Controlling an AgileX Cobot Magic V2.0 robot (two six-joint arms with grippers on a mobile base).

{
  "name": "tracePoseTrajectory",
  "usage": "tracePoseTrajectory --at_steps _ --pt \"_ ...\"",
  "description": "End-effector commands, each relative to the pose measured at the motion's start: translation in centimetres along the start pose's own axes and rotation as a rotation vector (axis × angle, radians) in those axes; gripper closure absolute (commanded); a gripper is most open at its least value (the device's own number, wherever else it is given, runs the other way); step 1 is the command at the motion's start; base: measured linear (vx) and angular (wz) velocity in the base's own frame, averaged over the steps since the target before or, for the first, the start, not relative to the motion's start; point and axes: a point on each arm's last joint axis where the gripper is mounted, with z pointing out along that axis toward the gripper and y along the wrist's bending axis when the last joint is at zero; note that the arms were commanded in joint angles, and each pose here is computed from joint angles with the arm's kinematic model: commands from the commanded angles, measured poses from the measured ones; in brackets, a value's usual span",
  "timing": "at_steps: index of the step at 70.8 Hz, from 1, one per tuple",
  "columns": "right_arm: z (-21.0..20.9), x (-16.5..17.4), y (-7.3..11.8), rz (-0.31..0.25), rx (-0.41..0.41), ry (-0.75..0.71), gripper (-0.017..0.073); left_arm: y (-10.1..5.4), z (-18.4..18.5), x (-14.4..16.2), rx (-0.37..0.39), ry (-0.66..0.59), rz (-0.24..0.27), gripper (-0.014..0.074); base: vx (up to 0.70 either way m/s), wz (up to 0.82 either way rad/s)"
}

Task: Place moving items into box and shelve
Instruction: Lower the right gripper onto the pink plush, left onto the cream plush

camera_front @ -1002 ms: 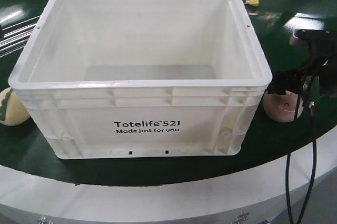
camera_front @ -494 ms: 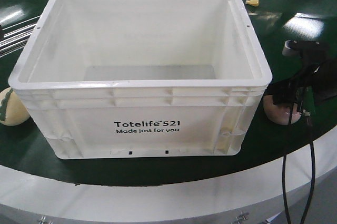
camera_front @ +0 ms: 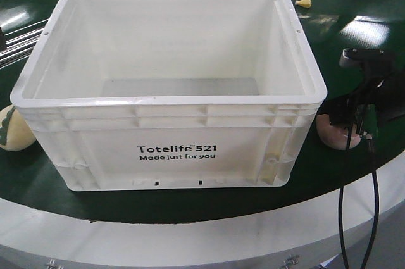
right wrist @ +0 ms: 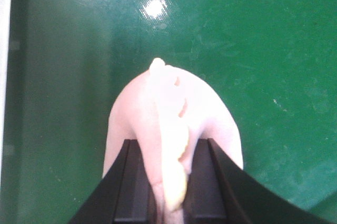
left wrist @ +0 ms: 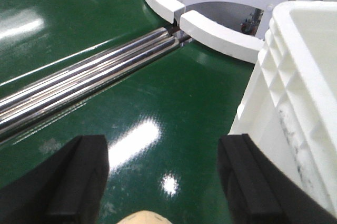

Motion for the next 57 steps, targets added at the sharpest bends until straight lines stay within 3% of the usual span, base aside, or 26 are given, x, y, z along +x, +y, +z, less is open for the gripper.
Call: tracePoseTrajectory --at_steps 1,19,43,57 --pt "-1.2 -1.0 0.1 -0.004 0.003 -0.06 0.0574 0.0 -0.2 -1.4 -0.004 -0.062 -0.011 0.0037 0.0 0.0" --pt "-1.2 -0.9 0.1 -0.004 0.002 -0.057 0.0574 0.3 1.8 0.1 -0.018 0.066 0.052 0.0037 0.0 0.0" --pt "-1.2 -1.0 0.1 -0.005 0.003 -0.062 0.0574 0.3 2.2 0.5 -0.017 0.096 0.05 0.0037 0.0 0.0" --pt "-1.2 -1.0 0.1 -0.005 0.004 -0.065 0.0574 0.4 3.4 1.7 -0.013 0.197 0.047 0.0037 0.0 0.0"
